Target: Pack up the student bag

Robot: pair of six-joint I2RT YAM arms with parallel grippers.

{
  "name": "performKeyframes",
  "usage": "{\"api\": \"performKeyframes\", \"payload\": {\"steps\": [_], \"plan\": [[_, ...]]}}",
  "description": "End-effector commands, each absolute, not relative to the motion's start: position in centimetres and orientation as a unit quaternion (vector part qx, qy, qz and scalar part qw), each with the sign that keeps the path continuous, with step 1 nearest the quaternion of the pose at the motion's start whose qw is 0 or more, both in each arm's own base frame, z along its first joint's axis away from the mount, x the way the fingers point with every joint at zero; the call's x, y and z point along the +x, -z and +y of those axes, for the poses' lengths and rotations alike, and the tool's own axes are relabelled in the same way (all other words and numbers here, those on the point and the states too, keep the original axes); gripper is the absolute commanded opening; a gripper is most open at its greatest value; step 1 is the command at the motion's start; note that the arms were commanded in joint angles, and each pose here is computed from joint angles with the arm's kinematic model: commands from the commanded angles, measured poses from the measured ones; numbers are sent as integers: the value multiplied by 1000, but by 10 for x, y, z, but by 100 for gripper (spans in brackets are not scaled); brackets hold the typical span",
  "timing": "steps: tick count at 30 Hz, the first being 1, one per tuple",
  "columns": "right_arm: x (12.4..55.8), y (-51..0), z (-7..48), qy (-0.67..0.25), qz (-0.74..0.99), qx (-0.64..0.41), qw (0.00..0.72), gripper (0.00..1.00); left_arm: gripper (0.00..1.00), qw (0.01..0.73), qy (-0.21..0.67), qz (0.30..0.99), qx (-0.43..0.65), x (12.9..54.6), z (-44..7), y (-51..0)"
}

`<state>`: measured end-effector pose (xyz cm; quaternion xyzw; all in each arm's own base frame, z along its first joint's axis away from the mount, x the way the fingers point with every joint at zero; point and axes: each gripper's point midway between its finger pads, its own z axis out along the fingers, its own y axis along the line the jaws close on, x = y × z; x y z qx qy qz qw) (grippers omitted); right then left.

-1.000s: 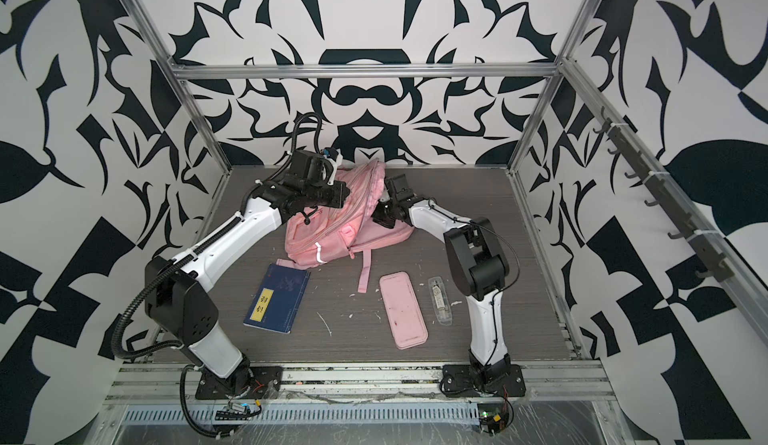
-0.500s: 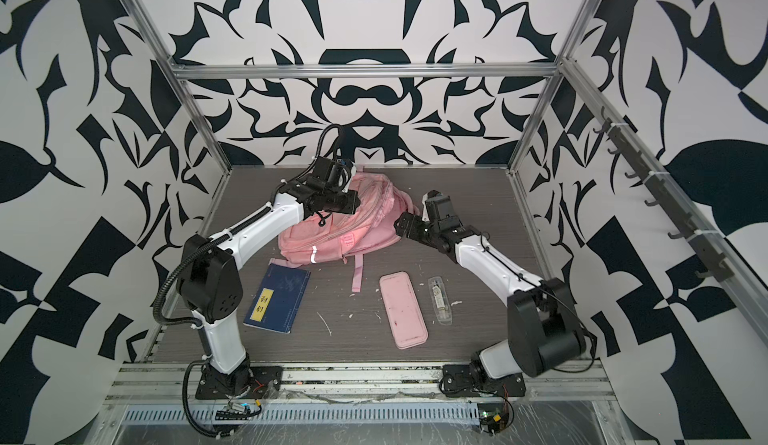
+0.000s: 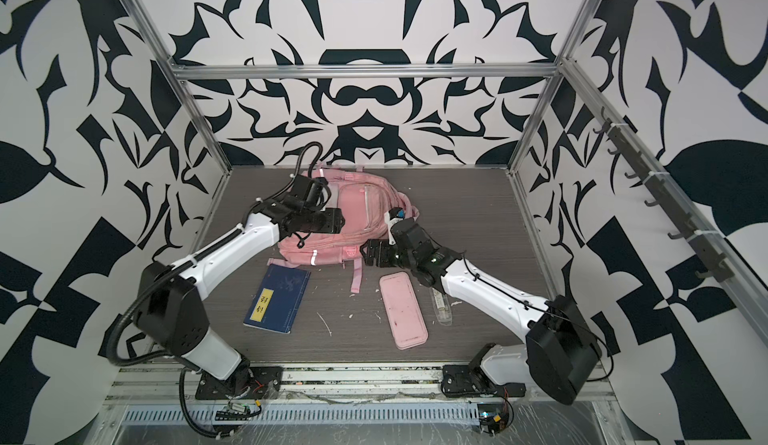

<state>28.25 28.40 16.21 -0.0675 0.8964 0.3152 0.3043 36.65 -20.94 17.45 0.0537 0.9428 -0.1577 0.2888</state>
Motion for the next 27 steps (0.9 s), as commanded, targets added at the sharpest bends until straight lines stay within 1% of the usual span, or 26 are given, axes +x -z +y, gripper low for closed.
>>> {"api": "performKeyframes", "payload": {"steps": [1, 4, 5, 7, 10, 13, 17, 20, 23, 27], "plan": [[270, -158, 320, -335, 889, -103, 296, 92, 71, 264, 122, 955, -59, 340, -142, -155], [252, -143, 353, -357, 886, -138, 260, 92, 74, 249, 112, 951, -142, 311, -94, -131], [247, -139, 364, -364, 885, -150, 249, 91, 75, 255, 119, 944, -169, 302, -81, -130], [237, -133, 384, -373, 882, -172, 232, 90, 76, 241, 123, 938, -218, 286, -60, -113], [225, -126, 407, -386, 877, -197, 206, 89, 76, 223, 132, 924, -281, 271, -36, -91], [218, -125, 423, -393, 873, -215, 193, 88, 76, 209, 137, 911, -328, 265, -17, -71], [212, -122, 431, -391, 873, -226, 187, 88, 77, 195, 133, 908, -346, 265, -10, -54], [210, -112, 431, -386, 877, -223, 177, 88, 77, 171, 141, 912, -346, 265, -15, -38], [209, -100, 431, -377, 887, -213, 160, 85, 77, 140, 151, 915, -347, 261, -22, -19], [206, -92, 433, -378, 890, -211, 146, 83, 76, 128, 168, 912, -352, 253, -30, -12]]}}
